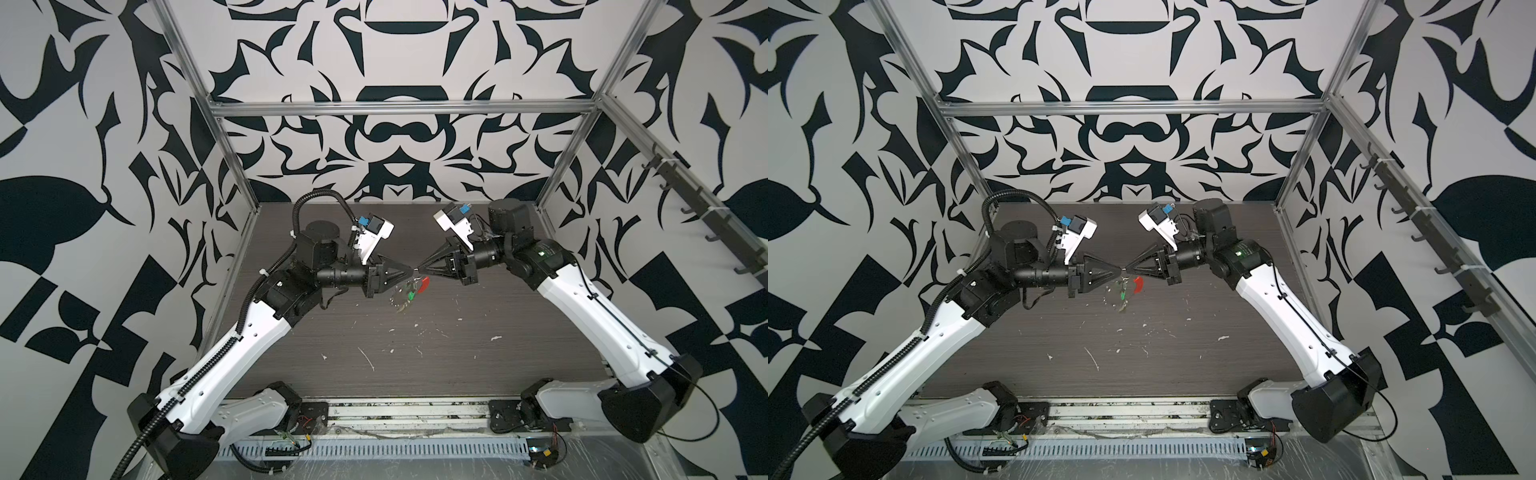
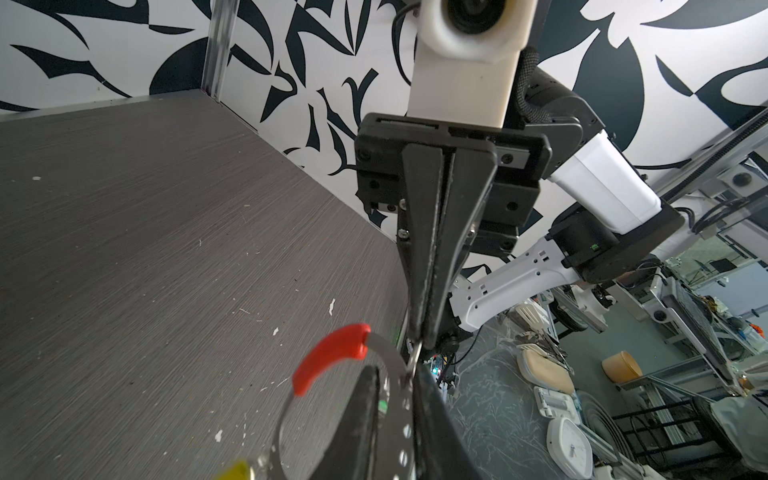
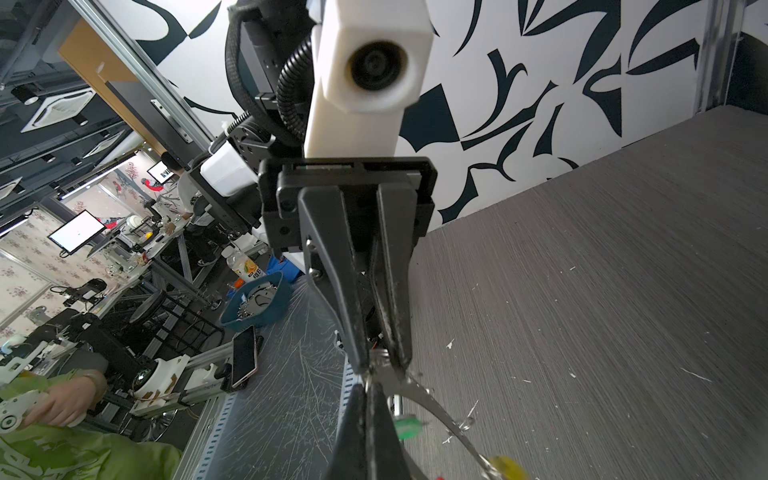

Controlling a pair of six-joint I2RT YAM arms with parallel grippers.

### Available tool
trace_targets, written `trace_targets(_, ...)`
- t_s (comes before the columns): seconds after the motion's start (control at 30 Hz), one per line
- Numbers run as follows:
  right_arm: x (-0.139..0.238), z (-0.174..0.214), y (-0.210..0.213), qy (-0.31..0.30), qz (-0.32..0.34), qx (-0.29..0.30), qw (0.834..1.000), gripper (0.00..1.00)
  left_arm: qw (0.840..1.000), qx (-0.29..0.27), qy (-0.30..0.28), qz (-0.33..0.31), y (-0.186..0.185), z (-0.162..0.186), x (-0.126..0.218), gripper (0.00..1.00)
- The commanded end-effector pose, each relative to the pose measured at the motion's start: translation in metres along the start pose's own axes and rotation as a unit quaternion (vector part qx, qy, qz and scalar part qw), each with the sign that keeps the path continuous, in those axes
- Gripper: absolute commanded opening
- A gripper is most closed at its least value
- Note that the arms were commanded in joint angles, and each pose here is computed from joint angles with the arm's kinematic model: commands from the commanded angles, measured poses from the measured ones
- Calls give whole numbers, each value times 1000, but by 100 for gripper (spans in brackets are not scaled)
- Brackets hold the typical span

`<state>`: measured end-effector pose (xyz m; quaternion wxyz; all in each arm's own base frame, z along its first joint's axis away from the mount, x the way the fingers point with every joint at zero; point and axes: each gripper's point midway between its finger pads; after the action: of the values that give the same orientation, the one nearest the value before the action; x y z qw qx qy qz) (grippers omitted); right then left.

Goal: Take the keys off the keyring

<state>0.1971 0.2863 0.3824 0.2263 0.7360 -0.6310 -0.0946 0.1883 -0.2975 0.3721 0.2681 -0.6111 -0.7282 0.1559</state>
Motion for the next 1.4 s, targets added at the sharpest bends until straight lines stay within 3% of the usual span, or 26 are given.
trace_targets(0.0, 2, -16, 19, -9, -18, 40, 999, 0, 1000, -9, 1, 13, -9, -5, 2, 19)
trace_targets(0.67, -2, -19, 13, -16, -9, 34, 999, 0, 1000, 7, -3, 23, -7, -3, -2, 0)
trace_targets(0.93, 0, -30, 4, -50, 27, 28, 998, 0, 998, 3, -58, -1, -1, -12, 2, 0)
trace_targets(1.1, 7, -47, 2, -105, 64, 23, 992, 24, 991, -18, -129, -30, 0, -25, 15, 0)
trace_targets(1.37, 17, -60, 5, -172, 108, 29, 979, 46, 975, -41, -214, -31, -5, -40, 31, 0)
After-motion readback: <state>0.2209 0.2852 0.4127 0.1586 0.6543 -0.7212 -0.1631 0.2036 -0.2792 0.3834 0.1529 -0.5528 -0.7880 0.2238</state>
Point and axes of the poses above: each gripper's point midway between its finger pads, its own x axis back along the fingers, its own y axis along the line the jaws close on, z = x × y, and after that the axes turned 2 degrees about x, right-handed
